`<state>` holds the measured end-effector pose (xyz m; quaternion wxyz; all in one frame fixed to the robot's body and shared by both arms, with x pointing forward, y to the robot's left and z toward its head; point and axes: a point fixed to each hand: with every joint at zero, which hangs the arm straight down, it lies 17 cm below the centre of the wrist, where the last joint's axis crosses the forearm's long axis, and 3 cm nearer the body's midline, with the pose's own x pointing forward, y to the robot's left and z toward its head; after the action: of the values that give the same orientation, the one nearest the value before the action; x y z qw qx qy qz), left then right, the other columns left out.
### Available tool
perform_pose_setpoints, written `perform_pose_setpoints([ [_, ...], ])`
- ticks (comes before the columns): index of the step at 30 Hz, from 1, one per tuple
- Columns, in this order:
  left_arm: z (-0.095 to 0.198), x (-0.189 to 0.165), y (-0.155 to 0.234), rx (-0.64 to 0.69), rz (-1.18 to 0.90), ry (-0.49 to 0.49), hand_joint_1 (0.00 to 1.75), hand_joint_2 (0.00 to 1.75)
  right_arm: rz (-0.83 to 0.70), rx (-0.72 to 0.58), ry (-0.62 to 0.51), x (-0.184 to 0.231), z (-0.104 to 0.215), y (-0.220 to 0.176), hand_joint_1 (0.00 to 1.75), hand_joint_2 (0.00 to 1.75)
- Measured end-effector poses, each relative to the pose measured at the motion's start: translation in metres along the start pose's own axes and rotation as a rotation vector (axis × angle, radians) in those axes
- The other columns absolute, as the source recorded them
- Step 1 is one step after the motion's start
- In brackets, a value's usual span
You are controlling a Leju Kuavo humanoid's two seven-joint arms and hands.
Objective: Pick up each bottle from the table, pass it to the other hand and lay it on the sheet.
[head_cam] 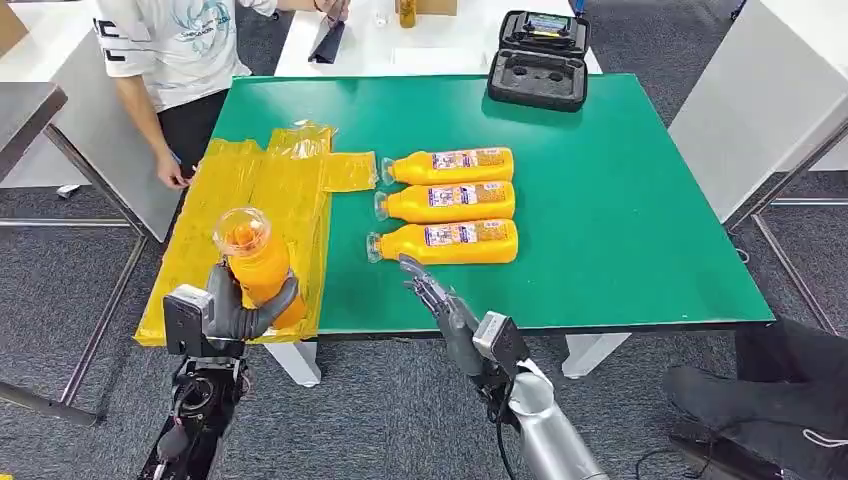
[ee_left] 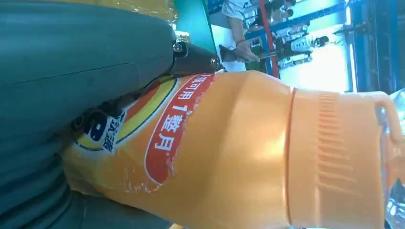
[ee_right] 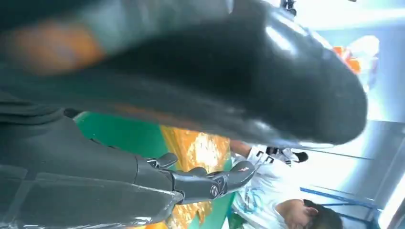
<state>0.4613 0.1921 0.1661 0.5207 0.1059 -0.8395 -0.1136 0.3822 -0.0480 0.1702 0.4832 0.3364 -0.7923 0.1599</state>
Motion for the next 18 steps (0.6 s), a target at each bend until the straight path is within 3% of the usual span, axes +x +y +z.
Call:
perform_pose_setpoints([
  [9,-0.036,-0.007,0.039,-0.023,-0.249,-0.030,1.75,1.75,0.002,-0.043,-0.040,0.013,0.000,-0.018,0.00,0.00],
  [18,-0.065,-0.057,0.054,-0.272,-0.681,0.055,1.75,1.75,-0.011,-0.085,-0.043,0.016,0.009,-0.035,0.00,0.00],
])
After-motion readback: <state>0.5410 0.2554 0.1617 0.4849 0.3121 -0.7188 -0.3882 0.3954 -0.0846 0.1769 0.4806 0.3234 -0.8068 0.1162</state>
